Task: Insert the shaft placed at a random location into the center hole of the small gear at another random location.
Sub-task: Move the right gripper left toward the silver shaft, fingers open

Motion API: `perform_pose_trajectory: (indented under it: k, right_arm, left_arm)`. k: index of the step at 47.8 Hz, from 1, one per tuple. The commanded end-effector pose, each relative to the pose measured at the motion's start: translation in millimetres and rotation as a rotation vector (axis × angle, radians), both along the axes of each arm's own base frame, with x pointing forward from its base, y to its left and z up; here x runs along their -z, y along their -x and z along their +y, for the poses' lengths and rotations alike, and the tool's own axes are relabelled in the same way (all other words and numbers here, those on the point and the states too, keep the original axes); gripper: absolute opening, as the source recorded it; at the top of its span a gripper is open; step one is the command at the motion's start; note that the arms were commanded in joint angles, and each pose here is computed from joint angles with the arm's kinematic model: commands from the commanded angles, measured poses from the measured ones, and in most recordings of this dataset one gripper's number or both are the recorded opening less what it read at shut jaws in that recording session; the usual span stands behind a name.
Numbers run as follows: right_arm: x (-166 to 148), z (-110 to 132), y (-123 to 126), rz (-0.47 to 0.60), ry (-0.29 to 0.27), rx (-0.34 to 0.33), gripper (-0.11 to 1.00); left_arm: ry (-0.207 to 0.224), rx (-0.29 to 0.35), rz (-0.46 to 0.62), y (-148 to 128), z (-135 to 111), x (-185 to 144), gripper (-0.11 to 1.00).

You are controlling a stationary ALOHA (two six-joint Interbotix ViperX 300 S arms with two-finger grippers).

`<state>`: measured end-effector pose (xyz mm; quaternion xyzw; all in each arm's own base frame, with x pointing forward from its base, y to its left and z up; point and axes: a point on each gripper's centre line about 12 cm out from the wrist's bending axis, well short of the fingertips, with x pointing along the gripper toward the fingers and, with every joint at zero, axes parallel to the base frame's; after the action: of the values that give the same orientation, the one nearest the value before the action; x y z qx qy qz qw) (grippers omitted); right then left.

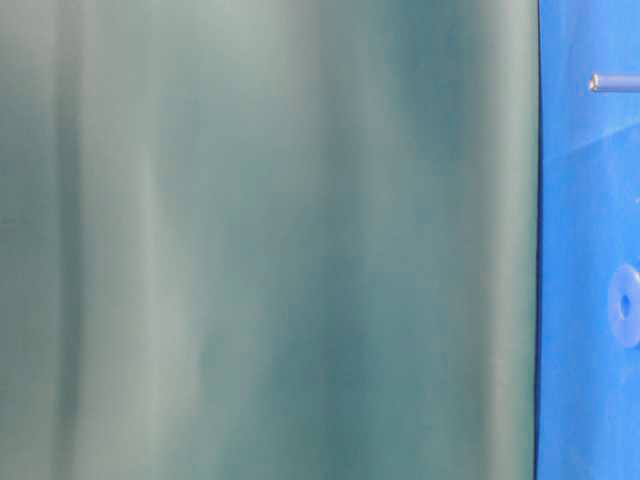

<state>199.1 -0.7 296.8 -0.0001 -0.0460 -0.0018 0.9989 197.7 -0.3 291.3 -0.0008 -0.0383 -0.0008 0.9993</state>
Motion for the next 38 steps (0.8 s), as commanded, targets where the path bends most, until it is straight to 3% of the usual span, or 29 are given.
perform_pose_trajectory:
  k: [1, 7, 17, 26, 31, 38]
  right_arm:
    - [-6, -1, 0, -0.018, 0.02, 0.007, 0.0]
    - [-7, -6, -3, -0.026, 0.019, 0.032, -0.06]
    - [-2, -15, -12, -0.063, 0.01, 0.071, -0.06]
    - [18, -27, -27, -0.019, -0.016, 0.123, -0.02]
    - [31, -34, -36, 0.021, -0.036, 0.154, 0.12]
    - [56, -45, -51, 0.097, -0.06, 0.195, 0.54]
  left_arm:
    - [0.002, 0.005, -0.02, 0, -1, -6, 0.0]
    - [0.002, 0.007, -0.032, 0, -1, -8, 0.0]
    - [0.0, 0.006, -0.028, 1, -1, -6, 0.0]
    - [0.002, 0.007, -0.021, 1, -1, -3, 0.0]
    - [0.0, 0.007, -0.021, 2, -1, -3, 0.0]
    - [0.0, 0.006, -0.012, 2, -1, 1, 0.0]
